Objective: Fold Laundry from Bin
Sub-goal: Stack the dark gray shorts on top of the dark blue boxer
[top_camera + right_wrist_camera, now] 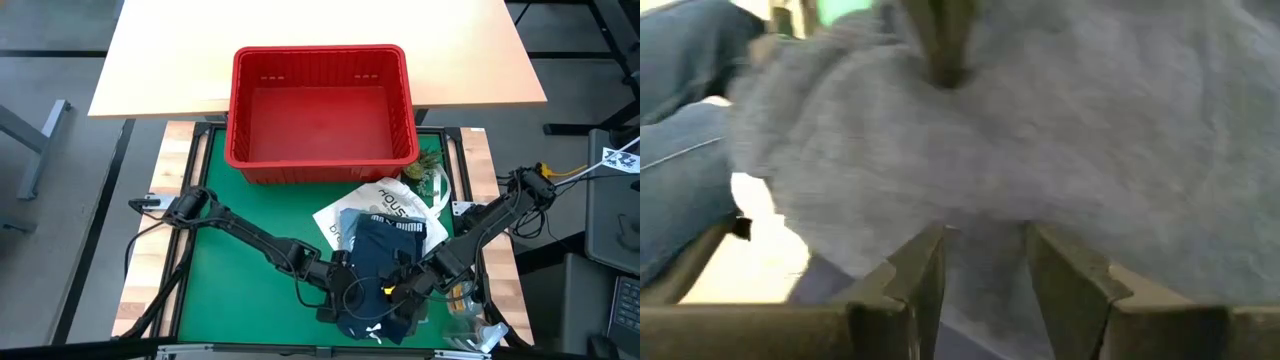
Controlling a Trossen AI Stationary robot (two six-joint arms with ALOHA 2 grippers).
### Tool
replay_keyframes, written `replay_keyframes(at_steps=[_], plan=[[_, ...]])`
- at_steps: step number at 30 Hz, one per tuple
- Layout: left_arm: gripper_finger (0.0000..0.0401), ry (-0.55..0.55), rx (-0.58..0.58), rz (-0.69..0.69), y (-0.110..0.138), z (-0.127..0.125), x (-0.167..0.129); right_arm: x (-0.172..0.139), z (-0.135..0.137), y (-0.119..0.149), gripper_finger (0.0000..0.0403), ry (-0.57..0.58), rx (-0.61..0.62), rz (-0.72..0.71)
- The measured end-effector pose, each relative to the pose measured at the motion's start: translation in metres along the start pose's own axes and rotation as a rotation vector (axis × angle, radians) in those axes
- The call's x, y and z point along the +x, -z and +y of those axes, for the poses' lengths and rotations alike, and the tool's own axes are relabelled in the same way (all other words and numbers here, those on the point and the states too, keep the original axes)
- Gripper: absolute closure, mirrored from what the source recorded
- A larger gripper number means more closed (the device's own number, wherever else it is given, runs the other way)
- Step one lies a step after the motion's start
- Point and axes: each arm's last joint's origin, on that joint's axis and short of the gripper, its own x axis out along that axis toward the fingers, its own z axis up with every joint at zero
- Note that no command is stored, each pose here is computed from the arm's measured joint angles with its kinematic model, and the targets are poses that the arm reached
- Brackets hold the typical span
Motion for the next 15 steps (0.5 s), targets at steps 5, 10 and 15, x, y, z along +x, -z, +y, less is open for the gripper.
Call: replay_keyframes(at_steps=[5, 10, 15], plan=[[0.0399, 0.0, 0.0, 0.0, -0.0001, -0.0001, 0.0, -0.0003, 0.0055, -0.0027, 0.026, -0.079, -0.059, -0.002], [0.0399, 0.0, 0.0, -0.001, -0.0001, 0.0, 0.0, -0.0004, 0.0056, -0.0029, 0.026, -0.081, -0.082, -0.004], [0.0399, 0.001, 0.0, -0.002, -0.0002, -0.0002, 0.0, -0.0007, 0.0056, -0.003, 0.026, -0.081, -0.083, -0.005]])
